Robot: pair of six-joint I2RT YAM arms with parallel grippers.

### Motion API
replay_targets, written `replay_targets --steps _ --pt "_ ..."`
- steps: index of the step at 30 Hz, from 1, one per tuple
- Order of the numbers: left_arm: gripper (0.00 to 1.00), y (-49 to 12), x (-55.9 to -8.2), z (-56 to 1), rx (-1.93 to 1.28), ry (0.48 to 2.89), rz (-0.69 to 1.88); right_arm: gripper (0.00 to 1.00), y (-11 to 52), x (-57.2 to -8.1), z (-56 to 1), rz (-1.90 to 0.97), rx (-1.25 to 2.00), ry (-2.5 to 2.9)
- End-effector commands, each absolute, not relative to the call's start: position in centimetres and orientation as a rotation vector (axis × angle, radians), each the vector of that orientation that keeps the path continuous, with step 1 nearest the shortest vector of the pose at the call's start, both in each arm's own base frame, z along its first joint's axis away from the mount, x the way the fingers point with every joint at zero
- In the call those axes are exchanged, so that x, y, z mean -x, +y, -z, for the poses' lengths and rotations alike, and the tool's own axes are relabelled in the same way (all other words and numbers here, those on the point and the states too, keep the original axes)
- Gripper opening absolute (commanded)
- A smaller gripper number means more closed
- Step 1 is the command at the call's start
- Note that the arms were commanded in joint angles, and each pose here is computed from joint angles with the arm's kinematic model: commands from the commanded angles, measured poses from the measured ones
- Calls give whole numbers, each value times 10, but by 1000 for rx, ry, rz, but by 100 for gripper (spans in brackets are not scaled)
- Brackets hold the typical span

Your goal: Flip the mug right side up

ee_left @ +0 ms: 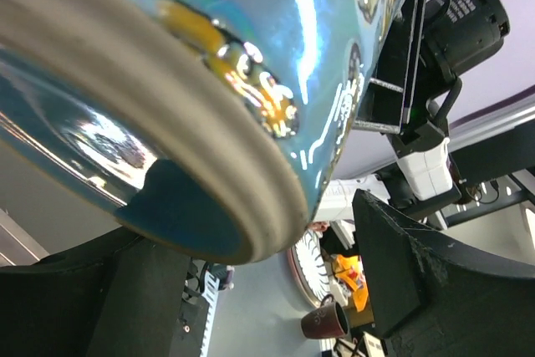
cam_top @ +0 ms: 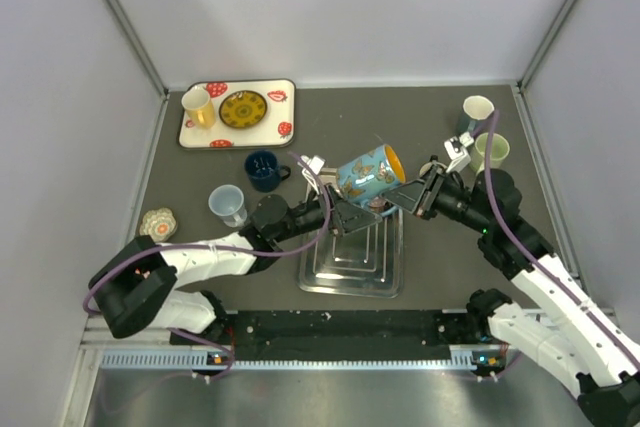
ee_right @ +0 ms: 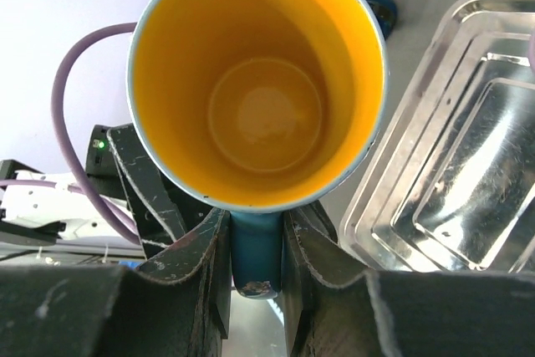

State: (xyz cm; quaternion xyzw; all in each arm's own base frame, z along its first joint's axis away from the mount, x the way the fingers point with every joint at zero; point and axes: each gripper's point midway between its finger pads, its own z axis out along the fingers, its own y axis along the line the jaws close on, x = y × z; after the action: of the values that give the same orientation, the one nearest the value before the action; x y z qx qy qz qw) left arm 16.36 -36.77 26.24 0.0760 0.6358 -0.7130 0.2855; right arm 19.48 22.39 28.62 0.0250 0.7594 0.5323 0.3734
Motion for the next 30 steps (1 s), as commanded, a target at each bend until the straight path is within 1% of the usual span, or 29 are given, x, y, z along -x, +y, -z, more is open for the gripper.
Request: replay_targets --steps 1,5,8,9,10,13,15,20,22,24,26,27,29,30 --pt "80 -364 -171 -302 -178 1524 1917 0 231 -188 -366 -1519 43 1599" --pt "79 -351 -180 -311 -81 1443 1894 0 237 -181 -367 -1599 48 1579" --pt "72 -341 -181 -330 -47 1331 1904 0 241 -177 -363 -1613 58 1586" --pt "65 -338 -180 -338 -52 1287 1914 0 244 -176 -359 -1620 64 1598" --pt "61 -337 -179 -341 -53 1274 1917 0 245 -176 -358 -1623 68 1603" --pt "46 -334 -178 -353 -58 1223 1929 0 247 -173 -350 -1628 75 1624" --pt "45 -334 -177 -356 -63 1211 1939 0 248 -173 -343 -1630 78 1639" --pt "56 -326 -172 -368 -62 1148 1974 0 251 -165 -328 -1668 103 1669" --pt "57 -323 -170 -373 -66 1122 1986 0 252 -162 -327 -1687 118 1666" --pt "53 -321 -167 -379 -93 1099 1995 0 253 -161 -324 -1694 117 1671" --pt "46 -322 -164 -383 -116 1087 2002 0 253 -160 -323 -1694 125 1674" --pt "34 -322 -162 -384 -131 1082 2006 0 253 -160 -323 -1692 129 1675" --pt "17 -321 -162 -385 -132 1082 2009 0 253 -160 -321 -1682 134 1683" --pt "2 -321 -162 -384 -129 1082 2008 0 253 -160 -322 -1678 135 1682"
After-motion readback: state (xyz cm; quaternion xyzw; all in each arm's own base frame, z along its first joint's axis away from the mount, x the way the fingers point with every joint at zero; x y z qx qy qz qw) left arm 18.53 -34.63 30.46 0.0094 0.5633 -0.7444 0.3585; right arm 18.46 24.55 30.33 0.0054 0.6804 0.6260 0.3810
